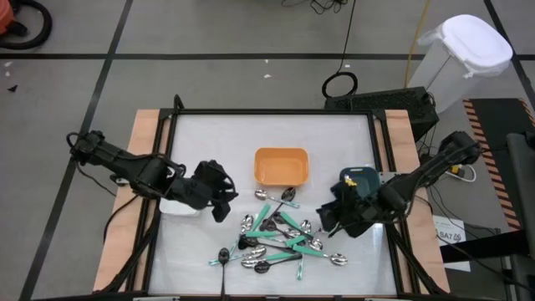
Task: Sort silverware by color (type)
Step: Put the black spoon into the white bin
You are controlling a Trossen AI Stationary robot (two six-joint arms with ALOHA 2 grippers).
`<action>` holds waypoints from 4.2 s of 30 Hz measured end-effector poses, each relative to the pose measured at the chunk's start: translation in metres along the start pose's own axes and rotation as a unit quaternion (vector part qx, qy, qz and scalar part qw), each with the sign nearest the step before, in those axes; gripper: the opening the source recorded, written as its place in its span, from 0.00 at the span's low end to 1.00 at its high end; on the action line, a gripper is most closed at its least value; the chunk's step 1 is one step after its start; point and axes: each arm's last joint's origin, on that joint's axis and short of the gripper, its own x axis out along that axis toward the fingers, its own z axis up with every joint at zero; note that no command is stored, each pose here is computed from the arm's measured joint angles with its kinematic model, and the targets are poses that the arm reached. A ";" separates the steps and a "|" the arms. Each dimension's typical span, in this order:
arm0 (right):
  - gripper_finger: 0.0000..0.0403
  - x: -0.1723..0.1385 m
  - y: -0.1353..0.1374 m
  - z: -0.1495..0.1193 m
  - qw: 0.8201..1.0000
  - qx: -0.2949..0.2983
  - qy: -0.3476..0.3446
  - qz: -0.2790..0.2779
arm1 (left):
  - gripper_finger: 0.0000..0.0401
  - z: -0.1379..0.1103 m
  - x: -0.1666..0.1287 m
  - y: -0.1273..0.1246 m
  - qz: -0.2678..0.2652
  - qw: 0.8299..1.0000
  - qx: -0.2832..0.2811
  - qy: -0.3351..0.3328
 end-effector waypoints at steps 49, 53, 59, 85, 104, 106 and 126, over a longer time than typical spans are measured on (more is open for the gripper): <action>0.31 -0.002 0.042 0.006 0.980 -0.135 0.118 0.090 | 0.54 -0.190 0.070 -0.099 0.116 0.874 -0.397 0.255; 0.31 -0.005 0.041 0.000 0.973 -0.163 0.136 0.092 | 0.54 -0.199 0.082 -0.098 0.138 0.873 -0.396 0.249; 0.31 -0.007 0.037 -0.005 0.966 -0.192 0.157 0.079 | 0.54 -0.209 0.100 -0.096 0.163 0.870 -0.395 0.245; 0.31 -0.008 0.036 -0.007 0.956 -0.235 0.156 0.082 | 0.13 -0.227 0.135 -0.087 0.217 0.869 -0.358 0.264; 0.31 -0.008 0.037 -0.007 0.957 -0.229 0.155 0.087 | 0.02 -0.156 0.086 -0.132 0.194 0.918 -0.288 0.194; 0.31 -0.008 0.038 -0.006 0.958 -0.227 0.151 0.091 | 0.02 -0.139 0.076 -0.138 0.181 0.928 -0.270 0.184; 0.31 -0.021 0.049 0.010 0.963 -0.183 0.104 0.170 | 0.01 0.025 0.018 -0.128 0.071 0.988 -0.121 0.067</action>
